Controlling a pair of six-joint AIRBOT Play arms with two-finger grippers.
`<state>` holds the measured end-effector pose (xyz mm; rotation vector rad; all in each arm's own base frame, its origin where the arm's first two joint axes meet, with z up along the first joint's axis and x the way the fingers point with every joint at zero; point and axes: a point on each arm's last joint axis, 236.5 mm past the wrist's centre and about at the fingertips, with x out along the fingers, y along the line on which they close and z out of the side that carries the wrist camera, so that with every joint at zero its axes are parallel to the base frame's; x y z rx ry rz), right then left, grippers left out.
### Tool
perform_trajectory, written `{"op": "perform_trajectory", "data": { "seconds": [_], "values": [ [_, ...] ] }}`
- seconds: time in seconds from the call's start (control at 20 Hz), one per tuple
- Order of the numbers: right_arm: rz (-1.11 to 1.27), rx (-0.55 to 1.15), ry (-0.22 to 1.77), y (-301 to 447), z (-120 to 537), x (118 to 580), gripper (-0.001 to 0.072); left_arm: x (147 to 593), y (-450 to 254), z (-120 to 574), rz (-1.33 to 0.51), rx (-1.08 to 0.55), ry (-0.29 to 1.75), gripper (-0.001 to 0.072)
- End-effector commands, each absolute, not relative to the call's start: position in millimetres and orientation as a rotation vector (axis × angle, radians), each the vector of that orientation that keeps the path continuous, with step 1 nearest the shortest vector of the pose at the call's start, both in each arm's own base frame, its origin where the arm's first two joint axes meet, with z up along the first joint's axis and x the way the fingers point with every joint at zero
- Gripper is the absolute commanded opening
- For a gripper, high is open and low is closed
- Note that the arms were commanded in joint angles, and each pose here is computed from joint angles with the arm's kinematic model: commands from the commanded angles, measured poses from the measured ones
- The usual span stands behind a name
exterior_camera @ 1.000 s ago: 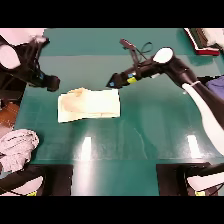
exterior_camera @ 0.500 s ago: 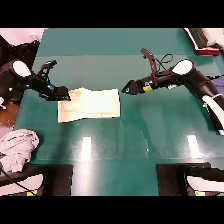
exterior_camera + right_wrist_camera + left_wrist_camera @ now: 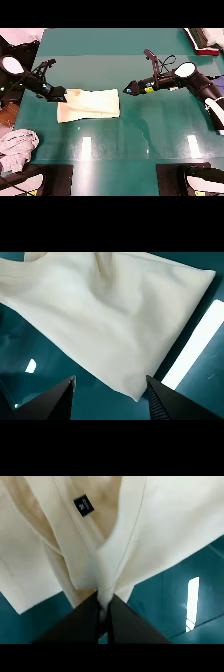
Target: Fold the shirts.
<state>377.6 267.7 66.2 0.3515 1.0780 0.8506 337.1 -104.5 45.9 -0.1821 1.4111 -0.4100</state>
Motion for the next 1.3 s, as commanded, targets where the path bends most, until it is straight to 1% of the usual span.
{"op": "perform_trajectory", "data": {
  "seconds": [0.0,0.2,0.25,0.3,0.35,0.5,0.55,0.6,0.65,0.8,0.85,0.9,0.95,1.1,1.25],
  "values": [
    [0.843,0.354,1.068,267,67,380,0.0501,285,-83,52,-0.410,-0.067,1.572,0.0028],
    [0.842,0.355,1.067,267,67,381,0.0501,248,-81,15,-0.414,-0.088,1.726,0.0029],
    [0.843,0.356,1.068,267,67,380,0.0501,237,-80,3,-0.418,-0.091,1.767,0.0163],
    [0.844,0.355,1.070,267,67,380,0.0502,223,-79,-12,-0.413,-0.101,1.817,0.0495],
    [0.845,0.355,1.071,267,67,380,0.0501,210,-77,-27,-0.402,-0.107,1.858,0.0615],
    [0.847,0.355,1.074,268,67,379,0.0501,187,-65,-67,-0.339,-0.090,1.905,0.0612],
    [0.848,0.354,1.075,268,67,378,0.0502,188,-59,-70,-0.305,-0.077,1.904,0.0548],
    [0.848,0.354,1.075,268,67,378,0.0502,194,-58,-68,-0.295,-0.074,1.885,0.0326],
    [0.848,0.355,1.076,268,67,378,0.0502,205,-60,-61,-0.296,-0.077,1.847,0.0231],
    [0.852,0.354,1.084,268,66,377,0.0519,250,-71,-12,-0.314,-0.097,1.646,0.0229],
    [0.851,0.357,1.090,268,64,377,0.0587,262,-74,10,-0.328,-0.097,1.572,0.0230],
    [0.843,0.371,1.112,266,58,377,0.0685,272,-77,34,-0.339,-0.093,1.496,0.0229],
    [0.839,0.389,1.154,267,48,374,0.0702,279,-81,55,-0.353,-0.094,1.434,0.0230],
    [0.846,0.434,1.311,272,4,363,0.0702,290,-88,95,-0.382,-0.099,1.312,0.0230],
    [0.847,0.529,1.403,284,-27,363,0.0697,286,-98,101,-0.423,-0.128,1.311,0.0229]
  ]
}}
